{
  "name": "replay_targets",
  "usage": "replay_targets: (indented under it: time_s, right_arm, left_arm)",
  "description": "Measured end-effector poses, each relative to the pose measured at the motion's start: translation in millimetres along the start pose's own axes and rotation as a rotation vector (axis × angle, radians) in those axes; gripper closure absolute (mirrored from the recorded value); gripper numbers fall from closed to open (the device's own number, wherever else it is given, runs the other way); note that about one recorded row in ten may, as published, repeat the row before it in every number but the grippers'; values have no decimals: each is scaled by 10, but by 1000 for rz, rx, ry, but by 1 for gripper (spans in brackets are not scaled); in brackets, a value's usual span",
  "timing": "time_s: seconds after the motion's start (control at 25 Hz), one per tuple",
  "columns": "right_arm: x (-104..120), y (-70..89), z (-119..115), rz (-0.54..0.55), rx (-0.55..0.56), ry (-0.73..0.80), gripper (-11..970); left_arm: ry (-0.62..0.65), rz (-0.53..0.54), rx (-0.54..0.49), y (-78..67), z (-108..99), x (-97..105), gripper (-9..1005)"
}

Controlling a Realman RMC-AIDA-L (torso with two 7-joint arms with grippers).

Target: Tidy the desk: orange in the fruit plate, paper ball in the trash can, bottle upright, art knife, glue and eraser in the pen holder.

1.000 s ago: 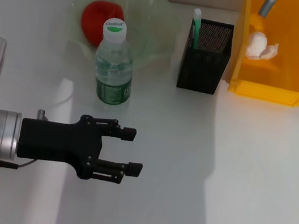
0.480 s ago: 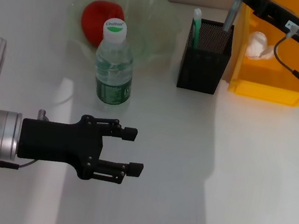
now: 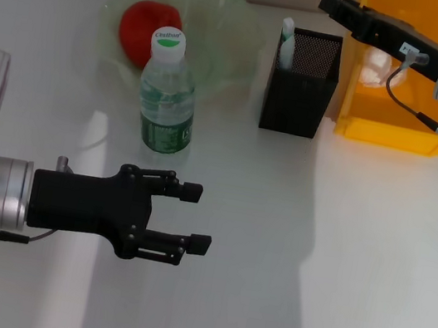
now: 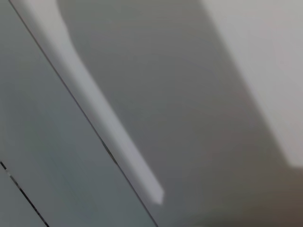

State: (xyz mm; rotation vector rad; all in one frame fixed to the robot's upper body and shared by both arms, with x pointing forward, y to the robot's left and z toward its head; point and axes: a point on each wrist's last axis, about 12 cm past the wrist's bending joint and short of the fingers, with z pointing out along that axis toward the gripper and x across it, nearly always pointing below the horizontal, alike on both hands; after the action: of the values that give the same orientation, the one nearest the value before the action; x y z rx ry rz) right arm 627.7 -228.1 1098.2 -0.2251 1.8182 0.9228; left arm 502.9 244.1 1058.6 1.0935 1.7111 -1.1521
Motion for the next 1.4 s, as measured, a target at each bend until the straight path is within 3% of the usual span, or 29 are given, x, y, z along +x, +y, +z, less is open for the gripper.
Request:
replay_targets:
  time_s: [0.24,0.36,0.4,0.44,0.6,0.8,1.0,1.4]
  right_arm:
    - [14,20,-213,8,-77,-41,500]
    - [-9,61,-484,14,-160,-122,378]
    - [9,100,-707,14,-225,-167,338]
    - [9,100,-707,14,-225,-167,327]
    - [124,202,-1136,-41,-353,-178,282]
    - [531,373,-1596,-180,-575,41,237]
    - [776,431,-1644,-156,-625,163,203]
    - [868,492,-1575,-149,-658,140,203]
  left_arm:
    - [-1,0,-1,8,-1,-17,213]
    - [-3,0,-1,8,-5,-19,213]
    - [-9,-1,-4,7,-15,-22,213]
    - [-13,-3,-4,4,-22,-21,213]
    - [-43,-8,8,-19,-92,-38,213]
    - [-85,-5,43,-58,-228,-86,213]
    - [-88,-16,68,-77,-288,-108,213]
    - [-88,-27,77,-102,-289,-82,213]
